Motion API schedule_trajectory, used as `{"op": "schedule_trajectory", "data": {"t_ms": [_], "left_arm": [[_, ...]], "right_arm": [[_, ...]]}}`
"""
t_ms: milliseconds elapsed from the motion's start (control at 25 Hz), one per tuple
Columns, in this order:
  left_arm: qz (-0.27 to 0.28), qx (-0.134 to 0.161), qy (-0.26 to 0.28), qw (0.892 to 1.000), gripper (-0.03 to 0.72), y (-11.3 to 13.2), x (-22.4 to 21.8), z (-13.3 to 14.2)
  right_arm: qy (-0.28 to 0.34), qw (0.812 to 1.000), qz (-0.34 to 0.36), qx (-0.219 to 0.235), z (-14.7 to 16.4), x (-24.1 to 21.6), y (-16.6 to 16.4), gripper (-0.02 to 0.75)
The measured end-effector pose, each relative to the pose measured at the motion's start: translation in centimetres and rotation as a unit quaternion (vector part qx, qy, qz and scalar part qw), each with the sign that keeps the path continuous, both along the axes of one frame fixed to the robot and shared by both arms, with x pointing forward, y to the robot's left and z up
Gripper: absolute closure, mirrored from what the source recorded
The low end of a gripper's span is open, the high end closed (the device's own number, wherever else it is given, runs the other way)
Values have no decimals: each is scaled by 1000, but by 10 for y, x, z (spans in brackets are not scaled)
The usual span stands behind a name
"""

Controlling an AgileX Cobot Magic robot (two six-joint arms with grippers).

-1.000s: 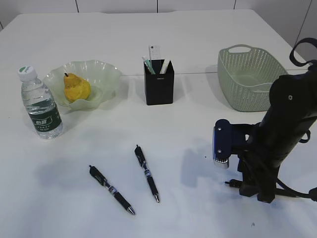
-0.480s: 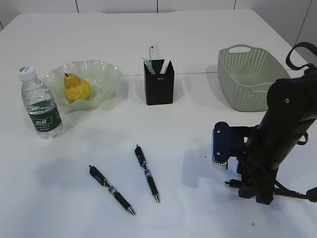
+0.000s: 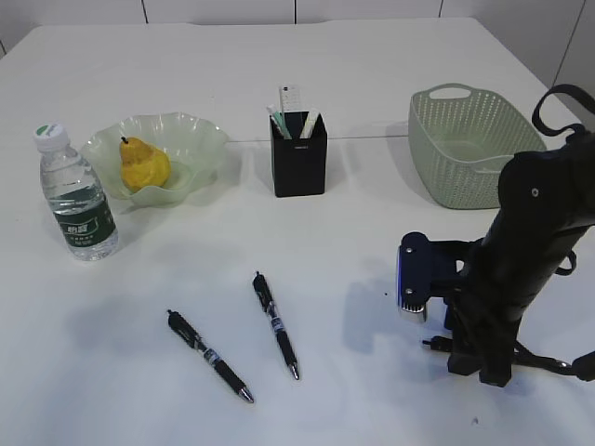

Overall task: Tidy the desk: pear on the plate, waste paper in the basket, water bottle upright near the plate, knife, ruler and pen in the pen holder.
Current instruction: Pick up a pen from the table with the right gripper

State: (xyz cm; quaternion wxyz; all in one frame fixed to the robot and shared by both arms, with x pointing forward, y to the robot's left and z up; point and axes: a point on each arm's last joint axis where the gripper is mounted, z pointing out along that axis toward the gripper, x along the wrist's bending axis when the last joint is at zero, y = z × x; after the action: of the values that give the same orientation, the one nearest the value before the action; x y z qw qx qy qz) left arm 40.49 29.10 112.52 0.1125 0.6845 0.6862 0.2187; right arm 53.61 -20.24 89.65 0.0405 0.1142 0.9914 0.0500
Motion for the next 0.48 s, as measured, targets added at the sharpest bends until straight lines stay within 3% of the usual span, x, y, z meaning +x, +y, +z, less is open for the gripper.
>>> {"op": "schedule_trajectory", "data": {"t_ms": [480], "left_arm": [[0,0,0,1000,347,0,0,0]], "right_arm": [[6,1000,0,-1,0,-1,0,297]]}}
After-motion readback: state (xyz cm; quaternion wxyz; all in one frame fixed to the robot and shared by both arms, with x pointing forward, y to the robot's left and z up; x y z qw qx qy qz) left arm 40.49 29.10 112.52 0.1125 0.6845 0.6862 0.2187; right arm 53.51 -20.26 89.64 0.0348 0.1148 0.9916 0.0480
